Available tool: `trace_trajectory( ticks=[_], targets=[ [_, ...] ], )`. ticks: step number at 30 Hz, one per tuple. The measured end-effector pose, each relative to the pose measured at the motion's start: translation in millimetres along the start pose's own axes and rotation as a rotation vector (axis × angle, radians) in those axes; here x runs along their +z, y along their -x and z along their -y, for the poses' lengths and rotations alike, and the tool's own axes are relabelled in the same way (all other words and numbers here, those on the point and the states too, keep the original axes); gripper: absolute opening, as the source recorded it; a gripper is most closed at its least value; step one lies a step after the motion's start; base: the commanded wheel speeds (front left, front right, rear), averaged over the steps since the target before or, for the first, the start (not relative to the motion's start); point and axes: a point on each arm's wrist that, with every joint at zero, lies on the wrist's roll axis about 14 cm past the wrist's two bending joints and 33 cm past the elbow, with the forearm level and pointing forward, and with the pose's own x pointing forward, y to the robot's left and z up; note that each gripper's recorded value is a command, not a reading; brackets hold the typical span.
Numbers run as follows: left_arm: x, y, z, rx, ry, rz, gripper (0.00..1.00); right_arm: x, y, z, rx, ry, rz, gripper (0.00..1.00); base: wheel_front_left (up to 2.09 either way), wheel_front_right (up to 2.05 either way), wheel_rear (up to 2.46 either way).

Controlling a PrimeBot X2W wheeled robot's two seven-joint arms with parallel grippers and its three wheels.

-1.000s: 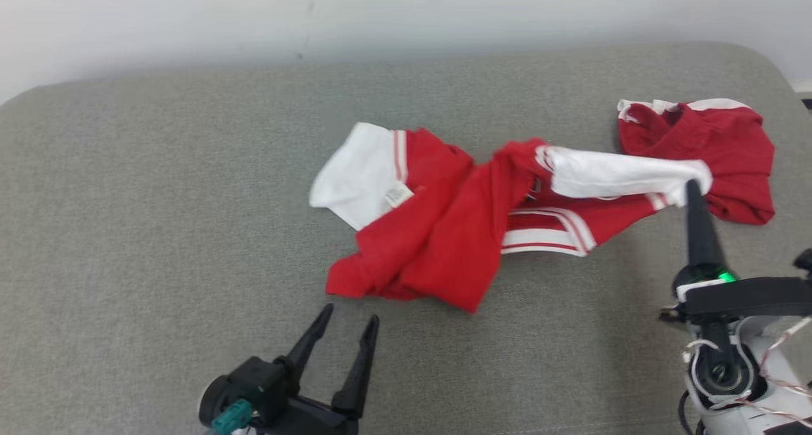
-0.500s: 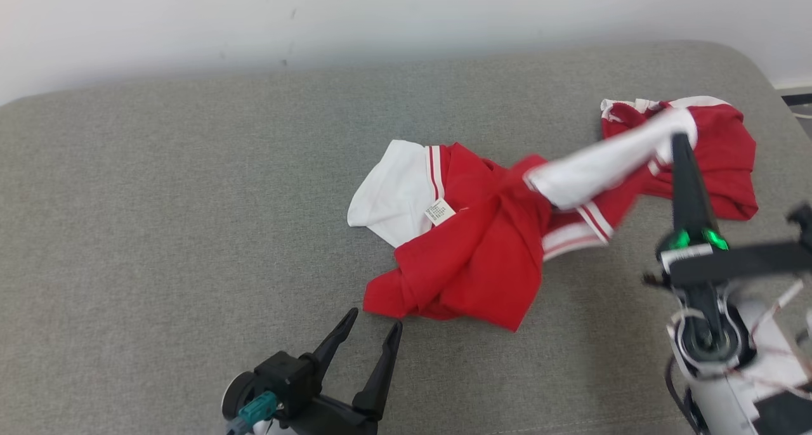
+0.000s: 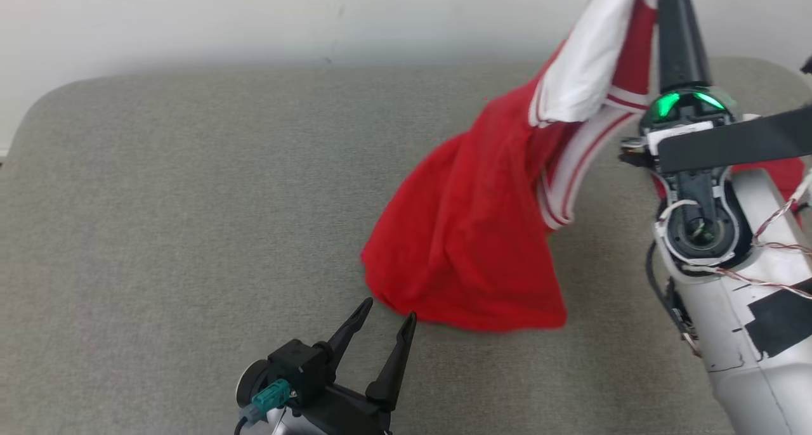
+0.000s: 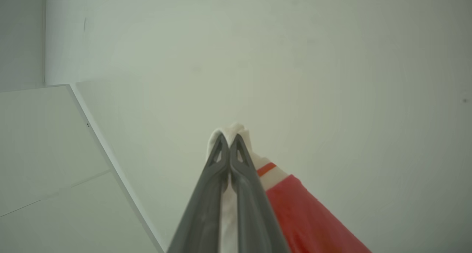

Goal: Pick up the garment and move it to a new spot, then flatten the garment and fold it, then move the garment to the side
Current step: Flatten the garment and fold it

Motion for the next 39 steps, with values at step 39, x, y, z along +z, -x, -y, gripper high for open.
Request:
trace_trajectory(
  ticks=[39],
  targets=[
    [-89.0,-43.4,105.2,-0.501,-0.125,-0.359,1.00,-29.4,148.0,220.9,-0.616,0.314,-0.346,0.00,0.00,0.00,0.00]
  ],
)
